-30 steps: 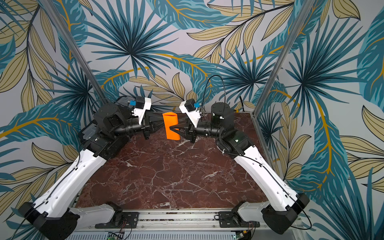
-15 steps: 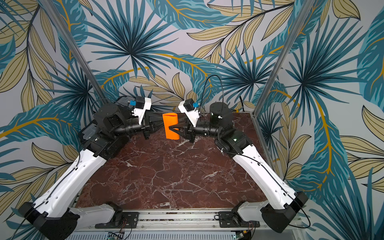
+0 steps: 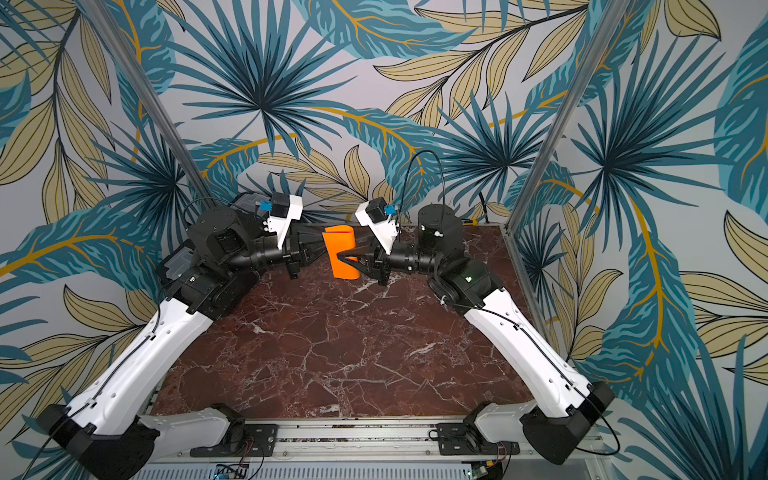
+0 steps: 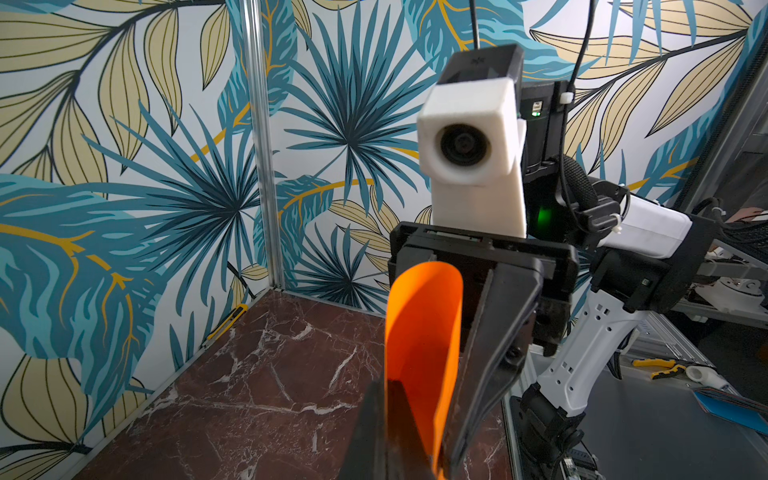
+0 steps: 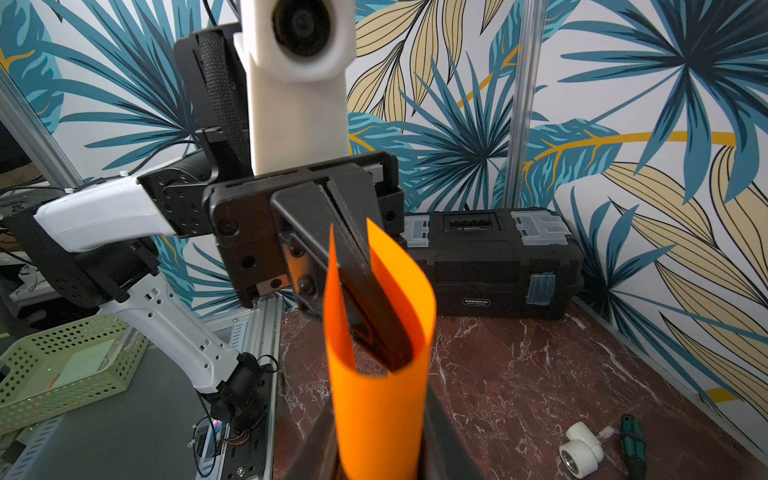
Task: Fold the square paper along the opposite sides
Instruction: Fold the paper.
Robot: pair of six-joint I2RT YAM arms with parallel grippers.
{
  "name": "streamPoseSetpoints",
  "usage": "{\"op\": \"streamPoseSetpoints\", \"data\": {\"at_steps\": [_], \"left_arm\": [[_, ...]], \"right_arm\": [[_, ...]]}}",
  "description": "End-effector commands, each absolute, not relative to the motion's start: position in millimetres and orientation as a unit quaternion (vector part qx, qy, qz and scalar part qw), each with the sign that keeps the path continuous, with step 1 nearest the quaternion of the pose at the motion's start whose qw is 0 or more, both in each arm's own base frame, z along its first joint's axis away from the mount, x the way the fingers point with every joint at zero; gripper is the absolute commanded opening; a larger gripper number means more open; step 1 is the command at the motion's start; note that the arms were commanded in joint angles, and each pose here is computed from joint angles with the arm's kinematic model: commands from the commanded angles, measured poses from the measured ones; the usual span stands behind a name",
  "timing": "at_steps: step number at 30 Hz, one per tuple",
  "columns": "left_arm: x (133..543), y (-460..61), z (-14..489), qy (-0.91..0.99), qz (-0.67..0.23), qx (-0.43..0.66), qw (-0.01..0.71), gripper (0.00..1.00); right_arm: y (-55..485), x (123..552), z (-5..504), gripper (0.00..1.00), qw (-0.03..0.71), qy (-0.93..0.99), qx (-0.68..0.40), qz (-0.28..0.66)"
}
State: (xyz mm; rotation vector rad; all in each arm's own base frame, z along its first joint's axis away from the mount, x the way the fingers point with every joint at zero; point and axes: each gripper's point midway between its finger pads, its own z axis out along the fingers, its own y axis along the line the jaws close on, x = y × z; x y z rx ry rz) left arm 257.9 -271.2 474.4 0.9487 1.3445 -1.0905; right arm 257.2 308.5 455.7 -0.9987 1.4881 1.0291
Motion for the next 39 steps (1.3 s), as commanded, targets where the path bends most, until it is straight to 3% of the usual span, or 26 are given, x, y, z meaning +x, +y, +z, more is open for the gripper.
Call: {"op": "streamPoseSetpoints", "data": {"at_steps": [1, 31, 34, 39], "left_arm": [[255, -268, 481, 0.559, -0.454, 0.407, 0.562, 0.00], [262, -265, 482, 0.566, -0.443, 0.392, 0.574, 0.00], [265, -264, 482, 0.570, -0.437, 0.383, 0.581, 0.14], [270, -261, 483, 0.575, -0.427, 0.372, 0.591, 0.22]], "right_arm": [[309, 253, 460, 0.29, 0.516, 0.610, -0.417, 0.433], [306, 250, 463, 0.26, 0.523, 0.606, -0.418, 0.430], [306, 249, 463, 0.26, 0.523, 0.606, -0.418, 0.430], [305, 248, 464, 0.26, 0.525, 0.605, -0.418, 0.428]]}}
